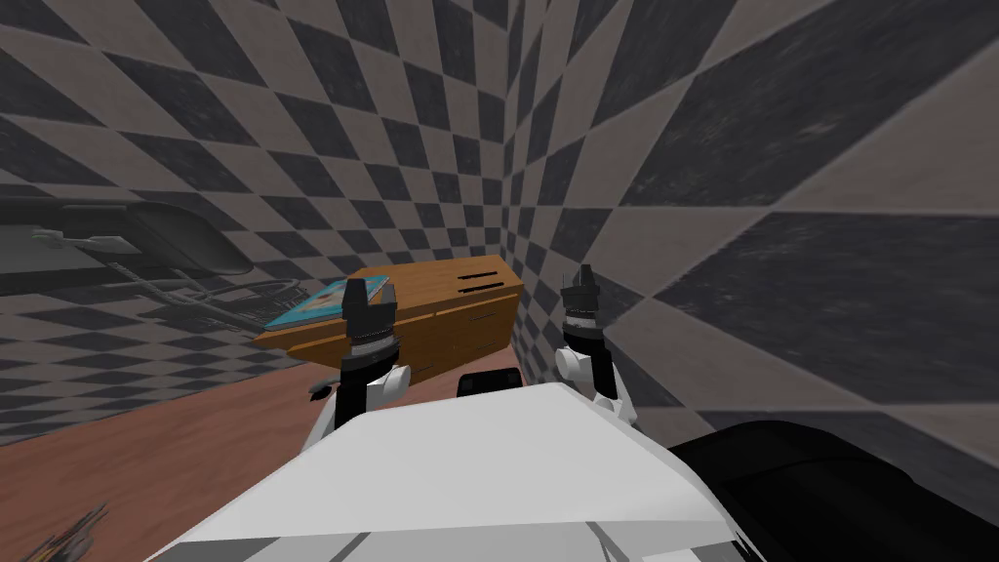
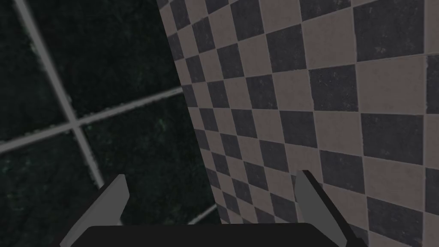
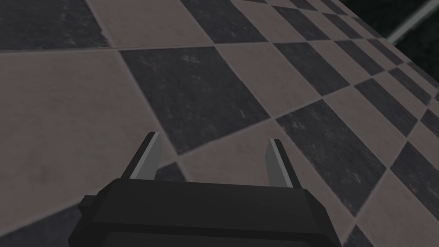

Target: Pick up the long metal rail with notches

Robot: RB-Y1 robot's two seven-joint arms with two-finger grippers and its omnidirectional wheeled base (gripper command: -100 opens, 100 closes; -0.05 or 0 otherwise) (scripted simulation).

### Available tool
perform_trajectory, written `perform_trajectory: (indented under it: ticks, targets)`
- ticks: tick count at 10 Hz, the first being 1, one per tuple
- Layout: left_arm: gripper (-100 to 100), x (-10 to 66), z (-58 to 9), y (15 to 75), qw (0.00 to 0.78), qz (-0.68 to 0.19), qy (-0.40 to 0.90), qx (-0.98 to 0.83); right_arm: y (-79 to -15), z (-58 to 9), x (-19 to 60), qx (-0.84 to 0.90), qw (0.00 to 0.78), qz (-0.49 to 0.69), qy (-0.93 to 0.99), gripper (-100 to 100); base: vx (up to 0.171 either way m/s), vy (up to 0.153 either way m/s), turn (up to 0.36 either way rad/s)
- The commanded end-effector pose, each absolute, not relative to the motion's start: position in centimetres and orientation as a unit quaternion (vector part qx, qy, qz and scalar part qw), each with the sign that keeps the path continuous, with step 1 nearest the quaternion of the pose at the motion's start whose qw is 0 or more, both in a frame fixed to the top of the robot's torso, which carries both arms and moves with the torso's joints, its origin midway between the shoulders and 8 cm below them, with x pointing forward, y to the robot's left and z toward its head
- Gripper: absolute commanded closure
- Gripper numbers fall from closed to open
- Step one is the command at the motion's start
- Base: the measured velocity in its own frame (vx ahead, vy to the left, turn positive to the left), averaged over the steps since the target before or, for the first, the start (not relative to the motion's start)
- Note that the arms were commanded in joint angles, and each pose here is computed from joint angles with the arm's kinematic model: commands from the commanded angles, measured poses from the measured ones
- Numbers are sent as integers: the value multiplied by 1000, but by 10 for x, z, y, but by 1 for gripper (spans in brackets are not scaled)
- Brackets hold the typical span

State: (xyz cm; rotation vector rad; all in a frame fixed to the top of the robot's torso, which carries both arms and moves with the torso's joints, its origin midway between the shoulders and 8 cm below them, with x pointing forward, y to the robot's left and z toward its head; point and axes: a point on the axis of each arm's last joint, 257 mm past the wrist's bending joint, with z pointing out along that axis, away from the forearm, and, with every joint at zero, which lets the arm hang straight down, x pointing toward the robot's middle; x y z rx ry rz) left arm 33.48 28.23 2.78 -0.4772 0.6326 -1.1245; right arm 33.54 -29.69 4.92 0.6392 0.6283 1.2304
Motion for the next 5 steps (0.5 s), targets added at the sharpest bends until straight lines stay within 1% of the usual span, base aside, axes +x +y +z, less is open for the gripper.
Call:
perform_trajectory:
  ticks: [1, 3, 5]
  targets:
    - [-100, 341, 30, 283, 770, -520, 307, -209, -297, 49, 335, 290, 724, 558, 285, 0, 1, 38, -59]
    - [-100, 351, 32, 288, 766, -520, 318, -203, -297, 49, 335, 290, 724, 557, 285, 0, -1, 88, -84]
    - [-100, 366, 36, 298, 762, -519, 328, -206, -297, 49, 335, 290, 724, 557, 285, 0, -1, 105, -106]
